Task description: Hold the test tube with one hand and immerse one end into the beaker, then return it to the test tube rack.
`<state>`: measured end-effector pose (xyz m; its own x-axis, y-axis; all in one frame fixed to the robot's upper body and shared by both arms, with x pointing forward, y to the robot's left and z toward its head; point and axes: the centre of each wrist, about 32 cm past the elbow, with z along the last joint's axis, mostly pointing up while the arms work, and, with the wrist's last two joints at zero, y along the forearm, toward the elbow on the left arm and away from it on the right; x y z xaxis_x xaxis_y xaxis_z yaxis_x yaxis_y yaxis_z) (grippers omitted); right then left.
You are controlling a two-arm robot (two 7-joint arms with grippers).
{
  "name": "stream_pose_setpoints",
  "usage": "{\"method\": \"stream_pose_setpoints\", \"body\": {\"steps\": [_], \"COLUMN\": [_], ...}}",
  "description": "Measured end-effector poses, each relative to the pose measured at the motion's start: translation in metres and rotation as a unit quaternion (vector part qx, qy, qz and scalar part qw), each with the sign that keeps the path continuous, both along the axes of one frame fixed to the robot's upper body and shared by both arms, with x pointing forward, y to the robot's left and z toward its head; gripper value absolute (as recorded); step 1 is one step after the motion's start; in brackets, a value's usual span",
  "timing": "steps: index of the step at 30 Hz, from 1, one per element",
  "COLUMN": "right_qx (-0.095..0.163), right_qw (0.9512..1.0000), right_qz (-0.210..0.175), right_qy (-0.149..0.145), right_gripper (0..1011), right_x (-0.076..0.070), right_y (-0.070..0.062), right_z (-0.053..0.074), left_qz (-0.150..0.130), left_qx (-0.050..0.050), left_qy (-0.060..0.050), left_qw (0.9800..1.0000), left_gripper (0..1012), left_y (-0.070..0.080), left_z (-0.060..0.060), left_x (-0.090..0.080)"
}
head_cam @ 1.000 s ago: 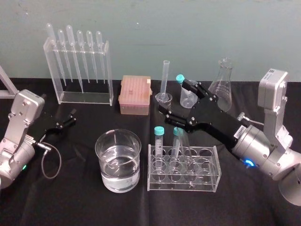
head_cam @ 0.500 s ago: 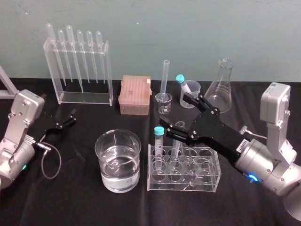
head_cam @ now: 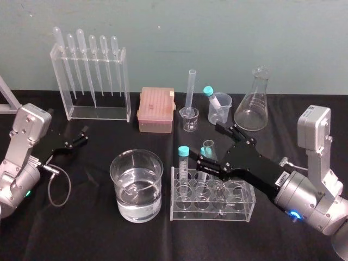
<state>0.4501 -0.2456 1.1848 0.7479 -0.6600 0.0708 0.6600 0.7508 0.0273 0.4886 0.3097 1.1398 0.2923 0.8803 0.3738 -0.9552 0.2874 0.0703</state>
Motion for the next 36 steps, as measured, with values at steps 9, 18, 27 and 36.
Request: {"method": "stream_pose_setpoints", "body": {"steps": [9,18,27,36], "right_qx": [-0.008,-0.015,-0.022,-0.022], "right_qw": [0.9999,0.9996,0.9995,0.9995], "right_qz": [0.001,0.001,0.002,0.002], "right_qy": [0.014,0.022,0.024,0.023], "right_gripper": [1004,1004,1004,1004], "right_x": [0.0015,0.0031,0.0045,0.0045], "right_y": [0.0003,0.0012,0.0010,0.0010], "right_z": [-0.0050,-0.0072,-0.0072,-0.0071], "left_qz": [0.000,0.000,0.000,0.000], "left_qx": [0.000,0.000,0.000,0.000], "left_qy": [0.000,0.000,0.000,0.000], "left_qw": [1.0000,1.0000,1.0000,1.0000], "left_gripper": [1000,1000,1000,1000], "left_y": [0.0000,0.0000,0.0000,0.0000], "left_z": [0.0000,0.0000,0.0000,0.0000], "left_x": [0.0000,0.0000,0.0000,0.0000]}}
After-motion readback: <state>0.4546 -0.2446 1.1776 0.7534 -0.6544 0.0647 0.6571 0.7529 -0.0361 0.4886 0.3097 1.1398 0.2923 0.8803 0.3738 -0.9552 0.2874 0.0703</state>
